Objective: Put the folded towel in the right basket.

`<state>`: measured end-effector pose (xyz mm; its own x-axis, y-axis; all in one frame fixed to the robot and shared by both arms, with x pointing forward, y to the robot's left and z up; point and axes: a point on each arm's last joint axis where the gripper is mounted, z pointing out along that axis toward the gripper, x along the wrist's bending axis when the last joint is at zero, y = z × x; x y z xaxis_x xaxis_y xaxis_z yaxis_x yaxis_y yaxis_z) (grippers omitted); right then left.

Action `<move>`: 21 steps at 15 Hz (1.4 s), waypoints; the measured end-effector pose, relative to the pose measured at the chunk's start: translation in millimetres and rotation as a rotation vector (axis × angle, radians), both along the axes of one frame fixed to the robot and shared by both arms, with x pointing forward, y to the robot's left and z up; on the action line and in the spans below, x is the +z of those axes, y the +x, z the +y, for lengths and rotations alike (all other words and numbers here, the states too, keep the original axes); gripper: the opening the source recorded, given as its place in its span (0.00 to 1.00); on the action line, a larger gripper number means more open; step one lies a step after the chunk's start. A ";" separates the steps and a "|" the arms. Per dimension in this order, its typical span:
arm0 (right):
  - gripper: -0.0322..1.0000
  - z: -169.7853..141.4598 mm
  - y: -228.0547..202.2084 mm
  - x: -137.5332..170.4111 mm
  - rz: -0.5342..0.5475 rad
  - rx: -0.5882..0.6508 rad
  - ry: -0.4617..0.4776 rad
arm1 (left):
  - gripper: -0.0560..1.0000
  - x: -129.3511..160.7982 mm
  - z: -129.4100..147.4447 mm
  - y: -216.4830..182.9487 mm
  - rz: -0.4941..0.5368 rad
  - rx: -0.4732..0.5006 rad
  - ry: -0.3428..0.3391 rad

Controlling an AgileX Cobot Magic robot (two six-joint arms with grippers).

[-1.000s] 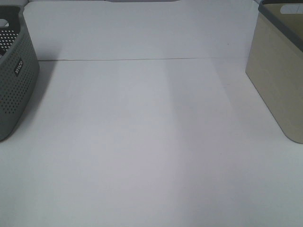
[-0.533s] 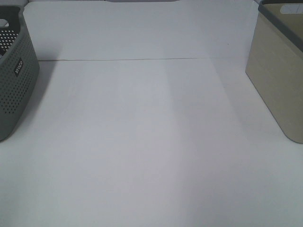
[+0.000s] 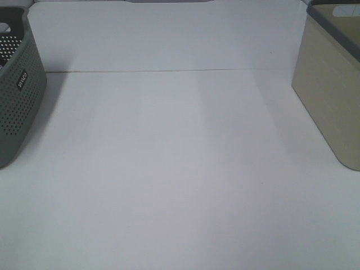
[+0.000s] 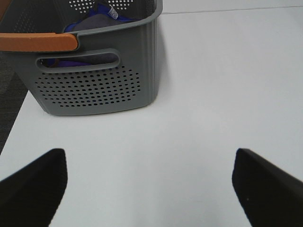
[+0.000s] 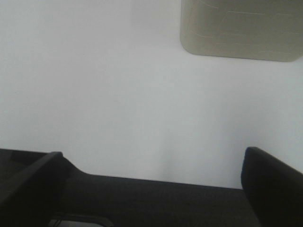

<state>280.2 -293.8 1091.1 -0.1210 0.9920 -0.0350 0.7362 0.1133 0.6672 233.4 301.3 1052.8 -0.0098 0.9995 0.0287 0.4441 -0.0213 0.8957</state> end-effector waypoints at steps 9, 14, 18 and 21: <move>0.97 -2.9 -55.1 -43.6 -0.263 -0.027 -0.003 | 0.89 0.0 0.0 0.0 0.000 0.000 0.000; 0.97 -1.9 -44.7 -54.6 -0.278 -0.023 0.008 | 0.89 0.0 0.0 0.0 0.000 0.000 0.000; 0.97 -1.9 -44.7 -54.6 -0.278 -0.023 0.008 | 0.89 0.0 0.0 0.0 0.000 0.000 0.000; 0.97 -1.9 -44.7 -54.6 -0.278 -0.023 0.008 | 0.89 0.0 0.0 0.0 0.000 0.000 0.000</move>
<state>235.5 -295.7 1036.5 -0.0849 0.9948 -0.0556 0.5271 0.0922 0.8448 233.4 301.3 1052.8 -0.0098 0.9995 0.0287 0.4441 -0.0213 0.8957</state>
